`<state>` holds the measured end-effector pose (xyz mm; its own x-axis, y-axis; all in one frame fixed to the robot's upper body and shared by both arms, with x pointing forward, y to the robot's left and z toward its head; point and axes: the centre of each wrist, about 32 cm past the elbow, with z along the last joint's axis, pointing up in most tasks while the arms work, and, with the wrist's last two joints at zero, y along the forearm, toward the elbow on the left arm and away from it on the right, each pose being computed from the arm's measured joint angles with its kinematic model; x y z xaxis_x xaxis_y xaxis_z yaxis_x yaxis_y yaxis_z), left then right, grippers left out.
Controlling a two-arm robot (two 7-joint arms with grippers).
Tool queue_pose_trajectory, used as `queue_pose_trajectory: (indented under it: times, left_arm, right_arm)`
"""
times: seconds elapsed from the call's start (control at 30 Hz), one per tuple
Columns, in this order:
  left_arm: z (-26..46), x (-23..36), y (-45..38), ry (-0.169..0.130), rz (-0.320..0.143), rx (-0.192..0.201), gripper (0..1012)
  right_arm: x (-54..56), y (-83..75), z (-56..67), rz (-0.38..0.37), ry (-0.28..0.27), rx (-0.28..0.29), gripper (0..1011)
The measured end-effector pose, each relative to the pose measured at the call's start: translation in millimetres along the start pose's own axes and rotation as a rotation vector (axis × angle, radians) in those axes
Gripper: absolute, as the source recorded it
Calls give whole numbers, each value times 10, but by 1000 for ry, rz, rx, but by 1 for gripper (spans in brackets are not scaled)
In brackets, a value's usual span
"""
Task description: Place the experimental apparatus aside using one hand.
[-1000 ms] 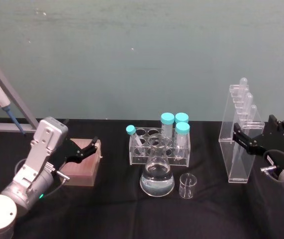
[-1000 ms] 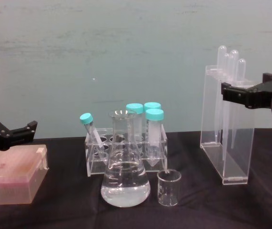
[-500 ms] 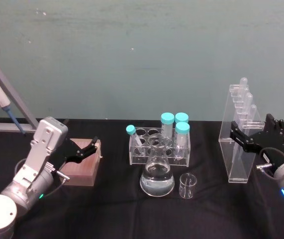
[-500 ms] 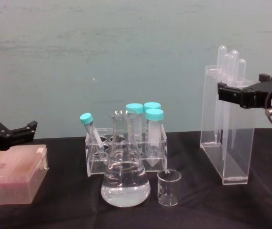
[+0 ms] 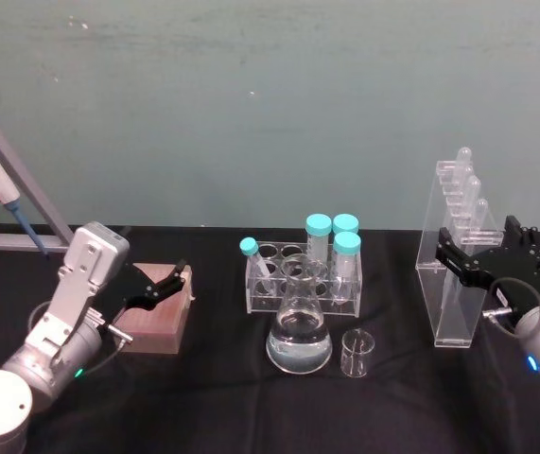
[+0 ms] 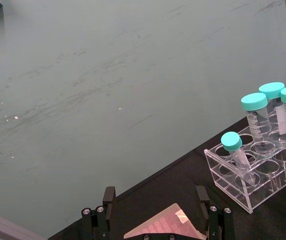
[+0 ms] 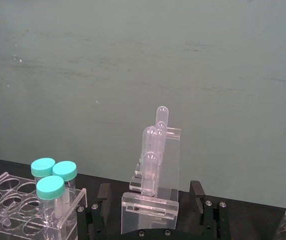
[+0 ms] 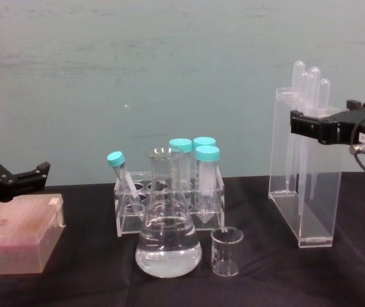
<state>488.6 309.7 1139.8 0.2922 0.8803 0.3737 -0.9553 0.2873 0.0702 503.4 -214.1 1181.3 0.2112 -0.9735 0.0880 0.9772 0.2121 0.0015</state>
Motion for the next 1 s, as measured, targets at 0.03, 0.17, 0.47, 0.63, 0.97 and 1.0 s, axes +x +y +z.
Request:
queue_pose_trajectory:
  times: [0.03, 0.17, 0.47, 0.63, 0.97, 1.0]
  left_arm:
    - [0, 0, 0, 0, 0, 0, 1000]
    - [0, 0, 0, 0, 0, 0, 1000]
    - [0, 0, 0, 0, 0, 0, 1000]
    - [0, 0, 0, 0, 0, 0, 1000]
    - [0, 0, 0, 0, 0, 0, 1000]
    - [0, 0, 0, 0, 0, 0, 1000]
  right_arm:
    - [0, 0, 0, 0, 0, 0, 1000]
    - [-16, 17, -1, -3, 2, -1, 1000]
    - [-55, 42, -4, -13, 3, -2, 1000]
    - [-76, 53, -3, -20, 4, -2, 1000]
    - [-102, 70, 4, -35, 8, -2, 1000]
    - [-101, 71, 3, -36, 9, -3, 1000]
